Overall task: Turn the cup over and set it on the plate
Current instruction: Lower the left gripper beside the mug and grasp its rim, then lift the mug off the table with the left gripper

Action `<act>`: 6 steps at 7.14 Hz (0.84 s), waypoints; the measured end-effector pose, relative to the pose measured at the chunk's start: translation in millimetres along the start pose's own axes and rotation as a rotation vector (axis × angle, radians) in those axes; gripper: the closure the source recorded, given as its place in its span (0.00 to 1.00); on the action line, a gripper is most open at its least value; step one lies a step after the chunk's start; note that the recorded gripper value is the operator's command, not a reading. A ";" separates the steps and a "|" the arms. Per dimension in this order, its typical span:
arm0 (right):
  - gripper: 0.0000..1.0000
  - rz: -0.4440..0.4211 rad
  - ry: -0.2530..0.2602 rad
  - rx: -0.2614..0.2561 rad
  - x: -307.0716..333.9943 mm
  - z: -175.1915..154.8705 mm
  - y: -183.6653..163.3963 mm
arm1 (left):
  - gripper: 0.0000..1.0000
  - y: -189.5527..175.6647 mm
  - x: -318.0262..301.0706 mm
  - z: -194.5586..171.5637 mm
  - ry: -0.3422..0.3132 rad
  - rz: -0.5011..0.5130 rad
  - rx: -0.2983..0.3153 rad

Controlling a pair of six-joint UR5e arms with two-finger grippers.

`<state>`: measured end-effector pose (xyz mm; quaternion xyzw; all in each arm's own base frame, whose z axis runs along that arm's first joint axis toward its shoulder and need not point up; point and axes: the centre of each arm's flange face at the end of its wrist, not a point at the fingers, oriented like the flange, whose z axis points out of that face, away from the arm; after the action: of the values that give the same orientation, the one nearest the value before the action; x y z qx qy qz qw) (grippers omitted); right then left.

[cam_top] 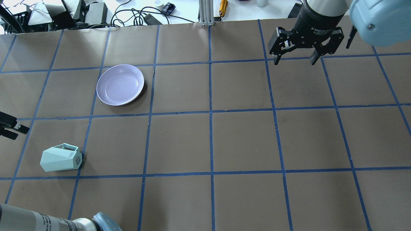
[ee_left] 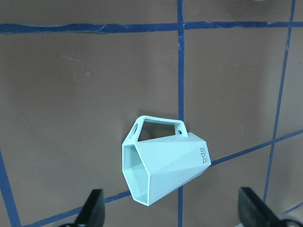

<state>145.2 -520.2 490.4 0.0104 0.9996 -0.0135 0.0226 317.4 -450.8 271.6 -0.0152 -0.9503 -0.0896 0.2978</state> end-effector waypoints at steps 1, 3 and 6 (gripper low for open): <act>0.00 0.000 0.000 0.000 0.0 0.0 0.0 | 0.00 6.4 -16.8 14.4 0.087 -0.026 -0.012; 0.00 0.000 0.000 0.000 0.0 0.0 0.0 | 0.00 15.3 -46.5 41.5 0.227 -0.048 -0.042; 0.00 0.000 0.000 0.000 0.0 0.0 0.0 | 0.09 23.3 -77.9 74.8 0.380 -0.062 -0.091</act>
<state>145.2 -520.2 490.4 0.0104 0.9996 -0.0135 0.0226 341.2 -412.6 170.6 0.0180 -0.8718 -0.1430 0.4681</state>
